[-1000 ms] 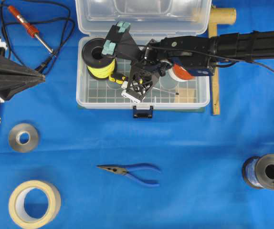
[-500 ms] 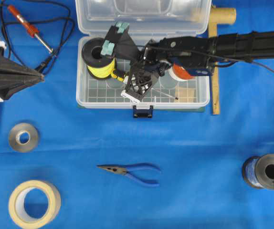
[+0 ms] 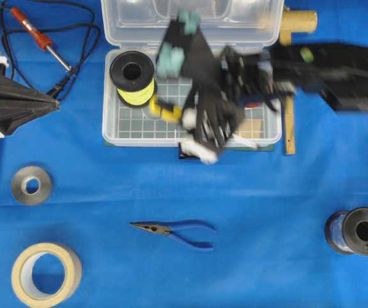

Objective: Pick the screwdriver from the toolbox among several items.
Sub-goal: 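Carry the screwdriver out of the toolbox toward the pliers, then lower the screwdriver onto the table above the pliers and release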

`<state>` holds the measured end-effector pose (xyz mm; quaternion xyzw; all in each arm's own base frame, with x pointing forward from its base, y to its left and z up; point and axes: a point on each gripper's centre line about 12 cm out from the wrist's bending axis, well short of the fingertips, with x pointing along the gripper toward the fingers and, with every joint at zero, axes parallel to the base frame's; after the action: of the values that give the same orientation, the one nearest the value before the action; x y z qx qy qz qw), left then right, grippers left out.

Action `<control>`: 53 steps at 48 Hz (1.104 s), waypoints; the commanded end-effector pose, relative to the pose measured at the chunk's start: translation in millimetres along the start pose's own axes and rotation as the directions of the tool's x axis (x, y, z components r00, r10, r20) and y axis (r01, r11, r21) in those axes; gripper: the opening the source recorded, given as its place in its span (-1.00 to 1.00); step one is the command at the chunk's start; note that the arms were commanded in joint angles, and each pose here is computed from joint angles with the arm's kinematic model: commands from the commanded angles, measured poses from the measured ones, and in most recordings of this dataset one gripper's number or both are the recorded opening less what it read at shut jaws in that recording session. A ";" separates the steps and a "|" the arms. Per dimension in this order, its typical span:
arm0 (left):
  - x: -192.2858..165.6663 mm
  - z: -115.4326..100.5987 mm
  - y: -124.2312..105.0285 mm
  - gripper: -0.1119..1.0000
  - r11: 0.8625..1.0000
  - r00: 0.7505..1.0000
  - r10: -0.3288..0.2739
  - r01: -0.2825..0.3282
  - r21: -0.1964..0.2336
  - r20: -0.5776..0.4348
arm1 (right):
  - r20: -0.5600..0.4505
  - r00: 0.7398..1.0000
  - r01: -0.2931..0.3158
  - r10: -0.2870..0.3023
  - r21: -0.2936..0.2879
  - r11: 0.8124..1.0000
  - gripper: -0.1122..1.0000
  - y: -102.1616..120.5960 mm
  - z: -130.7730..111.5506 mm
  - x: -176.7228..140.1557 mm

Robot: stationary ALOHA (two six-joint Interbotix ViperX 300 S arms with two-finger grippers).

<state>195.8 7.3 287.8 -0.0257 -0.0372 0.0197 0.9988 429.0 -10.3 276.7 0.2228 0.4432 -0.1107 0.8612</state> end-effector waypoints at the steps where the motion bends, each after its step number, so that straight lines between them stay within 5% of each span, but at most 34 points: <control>1: 1.4 4.3 0.2 -0.80 1.000 1.000 0.002 -0.002 -0.004 0.012 | 0.018 0.999 -0.037 0.038 -0.045 0.998 -0.32 31.4 -9.5 -9.7; 8: 1.4 4.7 0.5 -0.80 1.000 1.000 0.003 -0.003 -0.003 0.016 | 0.017 1.000 -0.012 0.014 -0.075 0.997 -0.33 60.6 -24.9 17.4; 18: 1.1 5.4 1.4 -0.80 1.000 1.000 0.008 -0.008 -0.002 0.020 | -0.055 0.995 0.077 -0.081 -0.073 0.994 -0.33 70.3 -46.0 82.7; 26: 1.0 4.6 2.3 -0.80 1.000 1.000 0.013 -0.013 -0.002 0.018 | -0.090 0.992 0.080 -0.089 -0.094 0.992 -0.33 81.1 -59.1 124.8; 53: 1.0 4.1 3.5 -0.80 1.000 1.000 0.019 -0.019 -0.003 0.013 | -0.111 0.990 0.079 -0.089 -0.097 0.992 -0.31 76.3 -73.6 163.8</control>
<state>195.4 10.6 288.3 -0.0268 -0.0390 0.0283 0.9985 498.2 94.0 113.5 0.1638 0.5197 -0.1170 0.8303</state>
